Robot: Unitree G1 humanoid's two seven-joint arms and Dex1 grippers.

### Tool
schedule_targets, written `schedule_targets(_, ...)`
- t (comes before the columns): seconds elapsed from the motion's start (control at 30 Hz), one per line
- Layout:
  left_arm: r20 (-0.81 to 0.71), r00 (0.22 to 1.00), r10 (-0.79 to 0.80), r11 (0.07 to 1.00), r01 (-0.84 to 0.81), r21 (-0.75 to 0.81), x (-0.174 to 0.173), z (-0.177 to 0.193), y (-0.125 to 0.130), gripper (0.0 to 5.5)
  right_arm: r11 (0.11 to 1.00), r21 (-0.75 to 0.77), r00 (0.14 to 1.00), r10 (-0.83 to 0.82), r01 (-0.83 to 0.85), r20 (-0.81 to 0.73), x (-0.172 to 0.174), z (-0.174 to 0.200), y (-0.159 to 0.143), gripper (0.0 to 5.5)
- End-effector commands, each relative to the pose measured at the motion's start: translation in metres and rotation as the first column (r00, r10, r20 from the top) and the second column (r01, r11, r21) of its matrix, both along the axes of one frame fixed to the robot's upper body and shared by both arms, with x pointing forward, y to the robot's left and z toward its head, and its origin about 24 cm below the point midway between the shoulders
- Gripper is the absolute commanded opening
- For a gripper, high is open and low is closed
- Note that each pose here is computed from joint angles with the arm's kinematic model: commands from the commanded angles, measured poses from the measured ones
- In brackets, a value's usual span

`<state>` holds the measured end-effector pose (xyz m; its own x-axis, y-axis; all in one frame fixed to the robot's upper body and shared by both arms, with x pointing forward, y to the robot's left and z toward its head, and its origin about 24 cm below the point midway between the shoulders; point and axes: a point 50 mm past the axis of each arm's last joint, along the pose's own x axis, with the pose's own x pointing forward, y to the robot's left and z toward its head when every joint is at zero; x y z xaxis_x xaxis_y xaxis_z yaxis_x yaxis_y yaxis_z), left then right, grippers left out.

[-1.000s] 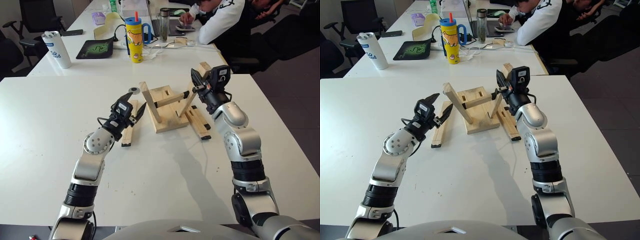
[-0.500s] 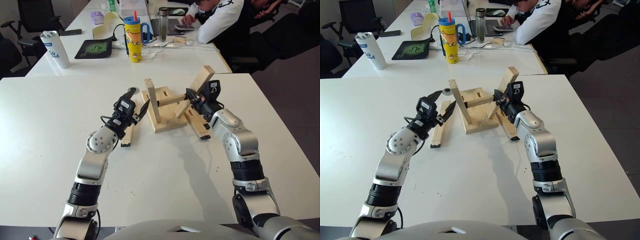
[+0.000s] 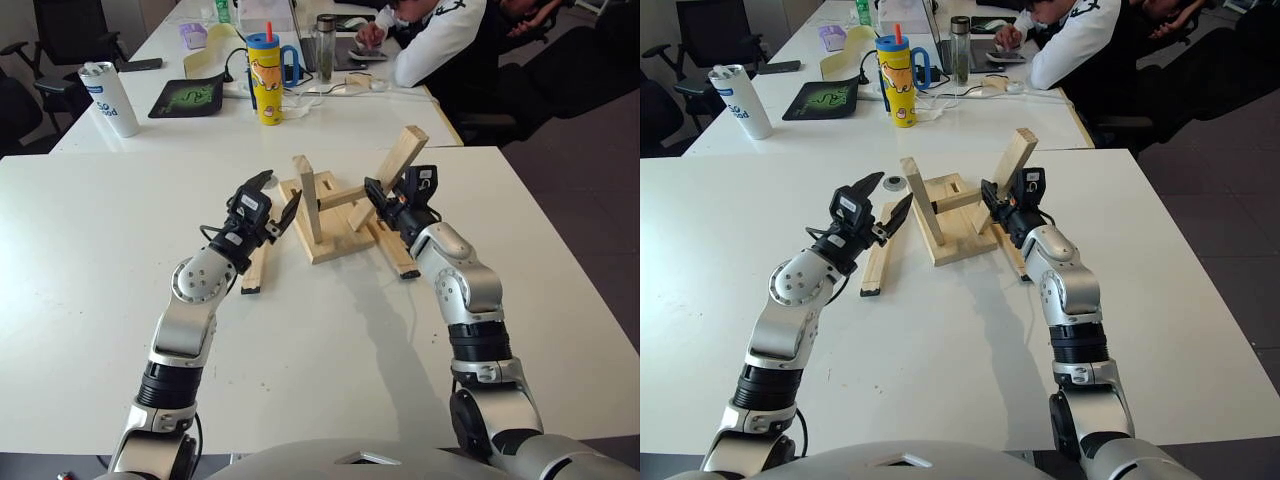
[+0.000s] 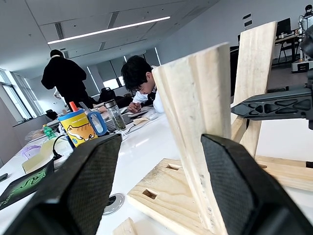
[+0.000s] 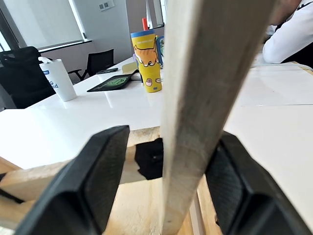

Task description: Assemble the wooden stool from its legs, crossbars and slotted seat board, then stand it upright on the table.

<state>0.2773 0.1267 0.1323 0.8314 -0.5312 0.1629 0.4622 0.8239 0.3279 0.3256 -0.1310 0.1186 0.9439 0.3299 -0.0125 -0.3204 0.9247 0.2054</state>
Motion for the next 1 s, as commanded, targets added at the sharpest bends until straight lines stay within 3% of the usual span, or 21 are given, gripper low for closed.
schedule_targets(0.03, 0.033, 0.999, -0.031, 0.999, 0.032, -0.016, -0.001, 0.008, -0.006, 3.02, 0.999, 0.034, 0.998, -0.008, 0.007, 0.057, 0.003, 0.013, 0.002, 2.54)
schedule_targets(0.37, 0.040, 0.999, 0.000, 1.000, 0.001, -0.029, -0.002, 0.008, 0.001, 3.02, 0.997, 0.066, 0.963, -0.052, 0.036, 0.265, 0.015, 0.065, -0.013, 2.54)
schedule_targets(0.63, 0.037, 0.999, 0.023, 0.999, -0.021, -0.048, -0.007, 0.007, 0.005, 3.02, 0.983, 0.183, 0.819, -0.114, 0.012, 0.562, 0.026, 0.187, -0.034, 2.54)
schedule_targets(0.73, 0.045, 0.998, 0.032, 0.995, -0.027, -0.094, -0.007, 0.011, 0.007, 3.02, 0.985, 0.170, 0.797, -0.109, 0.008, 0.594, 0.043, 0.219, -0.042, 2.54)
schedule_targets(0.87, 0.066, 0.996, 0.063, 0.976, -0.047, -0.213, -0.007, 0.024, 0.015, 3.02, 0.998, 0.056, 0.875, -0.033, 0.007, 0.484, 0.072, 0.200, -0.041, 2.54)
schedule_targets(0.93, 0.074, 0.994, 0.078, 0.967, -0.057, -0.249, -0.006, 0.028, 0.018, 3.02, 0.998, -0.020, 0.930, 0.055, -0.051, 0.364, 0.082, 0.165, -0.034, 2.54)
schedule_targets(1.0, 0.081, 0.992, 0.094, 0.958, -0.068, -0.279, -0.005, 0.031, 0.021, 3.02, 0.989, -0.060, 0.984, 0.144, -0.139, 0.102, 0.086, 0.095, -0.027, 2.54)
